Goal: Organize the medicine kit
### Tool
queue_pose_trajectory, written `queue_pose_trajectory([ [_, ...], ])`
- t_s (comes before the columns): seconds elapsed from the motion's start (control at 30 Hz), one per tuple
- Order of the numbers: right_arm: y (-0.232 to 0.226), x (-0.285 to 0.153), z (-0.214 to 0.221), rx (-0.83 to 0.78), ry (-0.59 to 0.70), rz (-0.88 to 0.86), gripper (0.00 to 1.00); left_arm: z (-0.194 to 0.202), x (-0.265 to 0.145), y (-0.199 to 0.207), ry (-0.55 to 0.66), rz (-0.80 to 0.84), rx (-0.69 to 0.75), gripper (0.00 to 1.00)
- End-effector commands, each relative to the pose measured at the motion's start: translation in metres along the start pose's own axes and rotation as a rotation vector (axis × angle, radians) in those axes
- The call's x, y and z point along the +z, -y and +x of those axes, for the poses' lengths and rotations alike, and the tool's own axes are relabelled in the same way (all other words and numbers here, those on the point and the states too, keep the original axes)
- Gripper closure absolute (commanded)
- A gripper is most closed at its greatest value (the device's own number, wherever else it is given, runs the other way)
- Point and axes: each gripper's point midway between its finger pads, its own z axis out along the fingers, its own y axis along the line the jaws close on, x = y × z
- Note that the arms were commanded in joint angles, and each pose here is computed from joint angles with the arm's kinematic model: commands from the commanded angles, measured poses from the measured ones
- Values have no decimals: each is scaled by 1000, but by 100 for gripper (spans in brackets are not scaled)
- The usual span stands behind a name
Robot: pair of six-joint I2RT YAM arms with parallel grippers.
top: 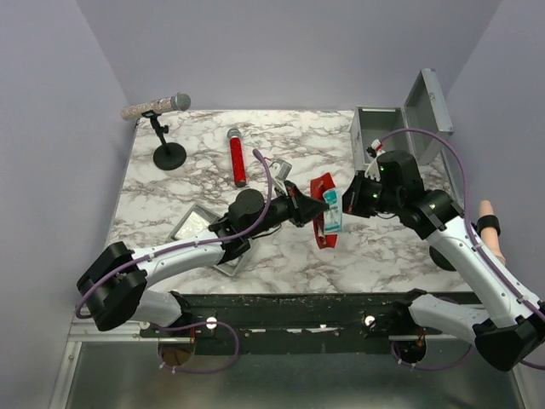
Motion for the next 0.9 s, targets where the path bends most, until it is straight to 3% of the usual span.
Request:
queue_pose_trajectory([
  [0.0, -13, -11, -7, -4, 26, -57, 99, 9, 4, -30, -41, -113, 11, 100],
  [0.4, -6, -13, -4, -25, 31, -31, 99, -2, 8, -59, -44, -255, 61, 100],
  [0.43, -5, -13, -5, -25, 34, -28, 99, -2, 9, -59, -50, -261, 68, 94],
  [0.57, -3, -12, -7, -35, 41, -12, 99, -3, 7, -58, -71, -265, 89, 49],
  [0.63, -2, -12, -8, -38, 44, -6, 99, -5, 4, -57, -78, -272, 95, 36],
  [0.87, 7, -6, -11, -54, 54, 40, 99, -8, -7, -53, -100, -296, 113, 29],
])
